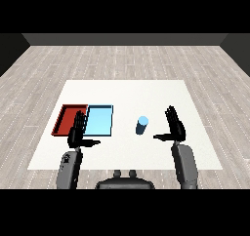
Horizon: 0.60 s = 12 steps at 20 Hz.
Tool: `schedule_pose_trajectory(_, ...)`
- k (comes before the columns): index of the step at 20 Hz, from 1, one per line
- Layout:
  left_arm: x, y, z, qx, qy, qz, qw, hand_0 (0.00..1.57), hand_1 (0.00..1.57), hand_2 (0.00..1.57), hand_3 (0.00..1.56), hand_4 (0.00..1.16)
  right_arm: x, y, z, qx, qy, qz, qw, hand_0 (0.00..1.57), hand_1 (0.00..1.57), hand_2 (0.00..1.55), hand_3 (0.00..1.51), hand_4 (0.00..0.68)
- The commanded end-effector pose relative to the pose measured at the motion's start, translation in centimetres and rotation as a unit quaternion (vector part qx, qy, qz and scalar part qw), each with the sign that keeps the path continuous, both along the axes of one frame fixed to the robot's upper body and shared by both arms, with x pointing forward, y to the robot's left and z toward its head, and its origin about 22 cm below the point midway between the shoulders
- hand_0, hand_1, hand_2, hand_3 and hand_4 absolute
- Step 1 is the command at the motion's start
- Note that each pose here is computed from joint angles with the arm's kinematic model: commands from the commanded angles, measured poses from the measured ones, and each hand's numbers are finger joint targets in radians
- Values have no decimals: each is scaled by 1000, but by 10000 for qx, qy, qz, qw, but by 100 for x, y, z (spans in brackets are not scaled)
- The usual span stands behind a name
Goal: Pick the blue can and put it in the blue box
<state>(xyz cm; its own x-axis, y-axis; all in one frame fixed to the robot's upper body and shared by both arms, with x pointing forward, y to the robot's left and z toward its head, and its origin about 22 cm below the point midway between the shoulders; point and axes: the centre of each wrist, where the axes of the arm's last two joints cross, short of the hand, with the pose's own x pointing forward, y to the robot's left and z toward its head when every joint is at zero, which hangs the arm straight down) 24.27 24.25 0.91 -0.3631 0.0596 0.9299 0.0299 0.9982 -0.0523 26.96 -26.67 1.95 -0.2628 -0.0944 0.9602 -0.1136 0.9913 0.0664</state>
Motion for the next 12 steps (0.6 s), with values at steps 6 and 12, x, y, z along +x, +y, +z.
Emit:
schedule_pose_trajectory(6,-110,0,-88,-200,-351,-35,9992,0,0,0,0,0,-35,-140,-52,249,-228,52,9994,0,0,0,0,0)
schedule_pose_trajectory(12,161,-58,-89,-137,-404,22,9991,0,0,0,0,0,133,-34,-92,80,-94,-27,9999,0,0,0,0,0)
